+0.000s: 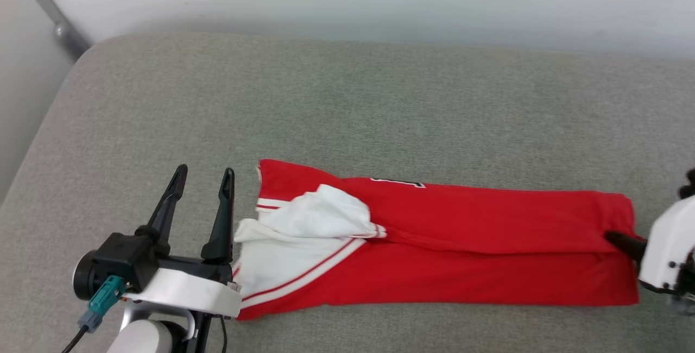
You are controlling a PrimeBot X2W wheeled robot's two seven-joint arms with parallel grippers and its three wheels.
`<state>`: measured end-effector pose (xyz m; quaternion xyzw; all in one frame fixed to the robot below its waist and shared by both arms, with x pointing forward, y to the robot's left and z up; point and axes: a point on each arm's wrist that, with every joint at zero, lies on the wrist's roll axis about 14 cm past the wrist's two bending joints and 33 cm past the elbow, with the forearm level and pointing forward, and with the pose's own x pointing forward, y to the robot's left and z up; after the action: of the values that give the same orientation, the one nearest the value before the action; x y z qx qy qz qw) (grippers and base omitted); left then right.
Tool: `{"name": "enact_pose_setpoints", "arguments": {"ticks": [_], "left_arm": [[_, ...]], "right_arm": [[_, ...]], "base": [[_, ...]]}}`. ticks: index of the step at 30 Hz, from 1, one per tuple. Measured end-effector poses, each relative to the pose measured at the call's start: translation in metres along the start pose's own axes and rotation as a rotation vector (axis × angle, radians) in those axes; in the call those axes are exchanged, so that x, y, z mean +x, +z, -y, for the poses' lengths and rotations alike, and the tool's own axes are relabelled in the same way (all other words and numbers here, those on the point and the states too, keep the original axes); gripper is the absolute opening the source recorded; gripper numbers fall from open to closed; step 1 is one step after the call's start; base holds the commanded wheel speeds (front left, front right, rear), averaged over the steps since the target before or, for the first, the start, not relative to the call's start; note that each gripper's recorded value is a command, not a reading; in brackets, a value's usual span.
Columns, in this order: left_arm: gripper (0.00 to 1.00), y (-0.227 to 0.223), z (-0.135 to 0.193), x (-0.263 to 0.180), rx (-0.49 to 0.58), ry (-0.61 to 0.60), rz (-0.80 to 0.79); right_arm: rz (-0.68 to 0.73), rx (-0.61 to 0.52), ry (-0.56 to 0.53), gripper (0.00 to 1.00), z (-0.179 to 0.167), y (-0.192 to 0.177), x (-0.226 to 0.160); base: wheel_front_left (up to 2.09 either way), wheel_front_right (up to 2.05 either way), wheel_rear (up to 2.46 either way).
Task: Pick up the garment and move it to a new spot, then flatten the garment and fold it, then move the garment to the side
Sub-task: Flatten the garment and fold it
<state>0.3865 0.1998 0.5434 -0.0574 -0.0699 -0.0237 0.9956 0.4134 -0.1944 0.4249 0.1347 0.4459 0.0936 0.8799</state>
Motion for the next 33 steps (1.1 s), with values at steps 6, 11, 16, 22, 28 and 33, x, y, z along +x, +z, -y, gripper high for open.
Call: {"name": "enact_pose_setpoints", "arguments": {"ticks": [6, 11, 16, 22, 28, 33], "left_arm": [[1.00, -0.005, 0.008, 0.001, 0.015, -0.028, -0.021], [1.00, -0.006, 0.013, 0.003, 0.015, -0.042, -0.027], [1.00, -0.007, 0.017, 0.004, 0.013, -0.052, -0.028], [1.00, -0.007, 0.017, 0.002, 0.006, -0.049, -0.029], [1.00, -0.008, 0.017, -0.003, -0.010, -0.042, -0.036], [1.00, -0.007, 0.017, -0.007, -0.015, -0.038, -0.034]], "right_arm": [[0.093, 0.113, -0.167, 0.00, 0.070, 0.008, -0.048], [0.162, 0.190, -0.240, 0.00, 0.100, 0.014, -0.077], [0.145, 0.295, -0.120, 0.00, 0.073, 0.006, -0.067], [0.055, 0.395, 0.238, 0.00, -0.011, 0.002, -0.043], [-0.071, 0.414, 0.519, 0.00, -0.085, -0.014, -0.017], [-0.132, 0.363, 0.644, 0.00, -0.147, -0.028, 0.001]], "base": [[0.00, 0.00, 0.00], [0.00, 0.00, 0.00], [0.00, 0.00, 0.00], [0.00, 0.00, 0.00], [0.00, 0.00, 0.00], [0.00, 0.00, 0.00]]}}
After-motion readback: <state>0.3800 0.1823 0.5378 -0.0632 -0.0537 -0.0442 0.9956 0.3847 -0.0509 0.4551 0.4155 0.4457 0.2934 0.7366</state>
